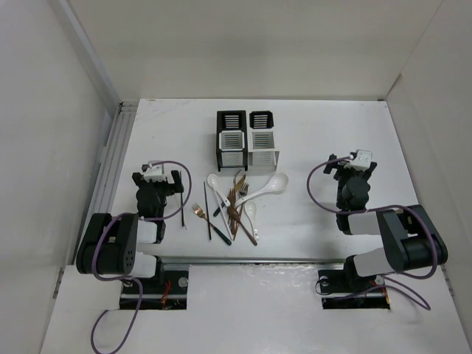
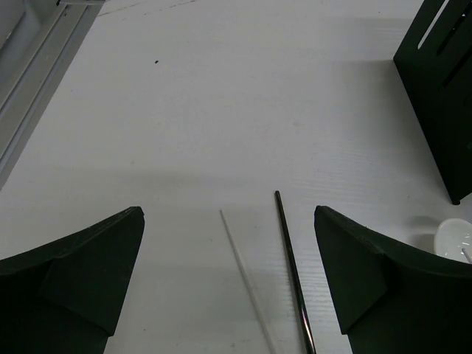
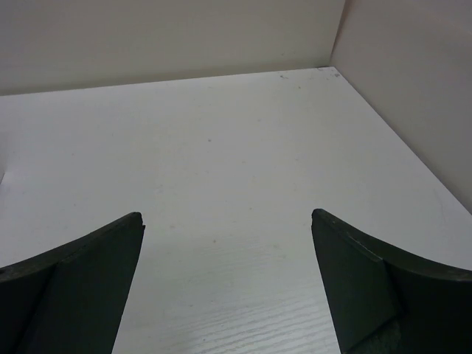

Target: Sort the eating utensils into containers

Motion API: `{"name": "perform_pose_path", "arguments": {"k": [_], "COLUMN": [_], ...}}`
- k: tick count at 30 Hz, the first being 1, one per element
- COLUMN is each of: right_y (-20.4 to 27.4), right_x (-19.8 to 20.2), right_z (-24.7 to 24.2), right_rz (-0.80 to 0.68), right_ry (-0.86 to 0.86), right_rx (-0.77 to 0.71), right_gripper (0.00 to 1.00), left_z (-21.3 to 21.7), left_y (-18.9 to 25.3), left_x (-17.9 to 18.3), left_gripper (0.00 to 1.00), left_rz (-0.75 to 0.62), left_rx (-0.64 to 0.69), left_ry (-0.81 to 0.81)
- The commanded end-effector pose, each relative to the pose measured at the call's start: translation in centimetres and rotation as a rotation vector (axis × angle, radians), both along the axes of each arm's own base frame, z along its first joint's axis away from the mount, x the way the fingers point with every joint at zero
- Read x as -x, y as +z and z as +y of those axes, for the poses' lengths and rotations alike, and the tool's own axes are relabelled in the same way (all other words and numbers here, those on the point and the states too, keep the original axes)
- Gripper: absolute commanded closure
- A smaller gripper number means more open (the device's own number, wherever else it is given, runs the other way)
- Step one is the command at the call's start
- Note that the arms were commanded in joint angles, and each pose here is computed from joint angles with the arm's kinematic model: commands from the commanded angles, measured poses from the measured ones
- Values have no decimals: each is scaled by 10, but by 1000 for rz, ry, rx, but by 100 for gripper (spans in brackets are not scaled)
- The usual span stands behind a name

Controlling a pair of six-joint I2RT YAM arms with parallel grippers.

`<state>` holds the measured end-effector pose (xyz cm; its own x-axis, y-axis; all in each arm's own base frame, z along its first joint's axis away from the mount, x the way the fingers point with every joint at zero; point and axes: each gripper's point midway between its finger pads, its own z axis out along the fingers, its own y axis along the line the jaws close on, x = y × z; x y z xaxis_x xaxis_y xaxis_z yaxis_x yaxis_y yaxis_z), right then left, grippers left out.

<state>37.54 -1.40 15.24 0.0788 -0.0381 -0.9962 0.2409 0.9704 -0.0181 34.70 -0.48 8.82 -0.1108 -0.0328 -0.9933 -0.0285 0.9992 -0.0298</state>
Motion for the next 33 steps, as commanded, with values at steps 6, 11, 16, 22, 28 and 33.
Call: {"name": "perform_pose_path", "arguments": {"k": [6, 11, 16, 22, 28, 33], "right_y": [29, 29, 29, 57, 136, 228], "right_x": [-6, -6, -6, -21, -37, -25], "right_z": [5, 5, 5, 12, -10, -19], "right_rz": [-96, -93, -93, -93, 162, 124], "right_ry": [16, 15, 15, 32, -218, -388], "right_rx": [-20, -11, -11, 17, 231, 456], "right_gripper": [0, 0, 0, 0, 0, 0], "left_z": [-3, -24, -46, -33, -48, -31], "left_y": [72, 91, 152, 125, 110, 172], "left_x": [-14, -23, -45, -27, -6, -21], "left_gripper": [0, 0, 0, 0, 0, 0], "left_rz": [-273, -205, -74, 285, 478, 425], "left_rx": [22, -30, -282, -482, -335, -341], "left_ry": [-13, -146, -331, -417, -469, -328]}}
